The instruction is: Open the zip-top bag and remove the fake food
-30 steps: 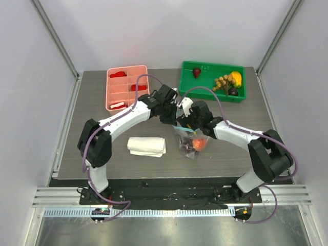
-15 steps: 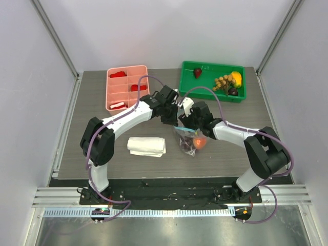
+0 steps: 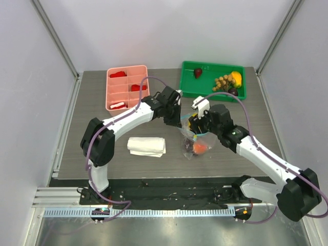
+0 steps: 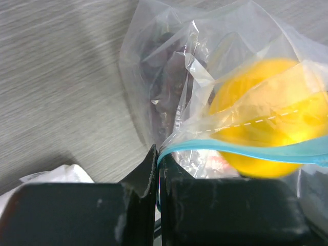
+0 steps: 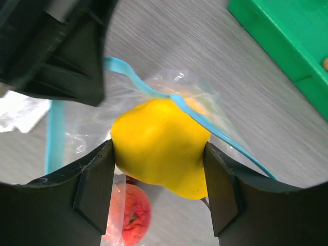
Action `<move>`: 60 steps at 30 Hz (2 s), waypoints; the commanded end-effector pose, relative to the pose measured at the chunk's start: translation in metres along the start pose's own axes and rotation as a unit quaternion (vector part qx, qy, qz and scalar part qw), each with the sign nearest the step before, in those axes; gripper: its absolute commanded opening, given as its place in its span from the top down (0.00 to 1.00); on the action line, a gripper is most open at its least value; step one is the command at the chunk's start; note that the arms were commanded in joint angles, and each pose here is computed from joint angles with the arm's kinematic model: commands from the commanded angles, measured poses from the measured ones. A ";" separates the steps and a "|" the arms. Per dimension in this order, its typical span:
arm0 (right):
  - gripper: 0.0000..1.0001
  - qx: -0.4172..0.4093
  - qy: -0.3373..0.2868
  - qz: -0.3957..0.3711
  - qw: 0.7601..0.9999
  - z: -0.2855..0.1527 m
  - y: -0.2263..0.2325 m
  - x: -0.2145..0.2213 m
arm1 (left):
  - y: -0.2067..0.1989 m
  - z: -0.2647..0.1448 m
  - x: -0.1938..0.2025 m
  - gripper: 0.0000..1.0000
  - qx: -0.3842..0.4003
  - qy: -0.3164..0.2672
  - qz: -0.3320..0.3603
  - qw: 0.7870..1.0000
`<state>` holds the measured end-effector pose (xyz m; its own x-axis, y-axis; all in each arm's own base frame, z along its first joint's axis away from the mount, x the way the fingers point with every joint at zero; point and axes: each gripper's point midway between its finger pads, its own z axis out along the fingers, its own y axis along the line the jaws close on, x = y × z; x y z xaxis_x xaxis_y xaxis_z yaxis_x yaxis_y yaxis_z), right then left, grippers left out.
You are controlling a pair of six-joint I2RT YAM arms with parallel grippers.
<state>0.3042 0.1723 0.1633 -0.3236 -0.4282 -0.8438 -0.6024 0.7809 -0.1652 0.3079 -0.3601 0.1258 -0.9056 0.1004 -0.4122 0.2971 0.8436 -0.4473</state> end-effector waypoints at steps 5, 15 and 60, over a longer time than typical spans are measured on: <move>0.99 -0.069 -0.157 0.142 0.975 -0.045 0.022 -0.093 | -0.028 -0.035 -0.020 1.00 0.044 -0.039 0.008 0.998; 0.98 -0.068 -0.265 0.247 0.930 -0.055 0.009 -0.158 | -0.037 -0.052 -0.023 1.00 0.058 -0.050 0.005 0.997; 0.00 0.248 0.006 0.238 0.939 0.171 -0.237 -0.089 | -0.056 -0.091 -0.034 1.00 0.095 -0.088 0.033 0.991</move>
<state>0.6088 0.1065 0.1064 -0.5585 -0.0082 -0.8294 -0.0192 0.9998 0.0031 0.2922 -0.3501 0.1996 -0.8620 0.0740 -0.5015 0.3595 0.7868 -0.5018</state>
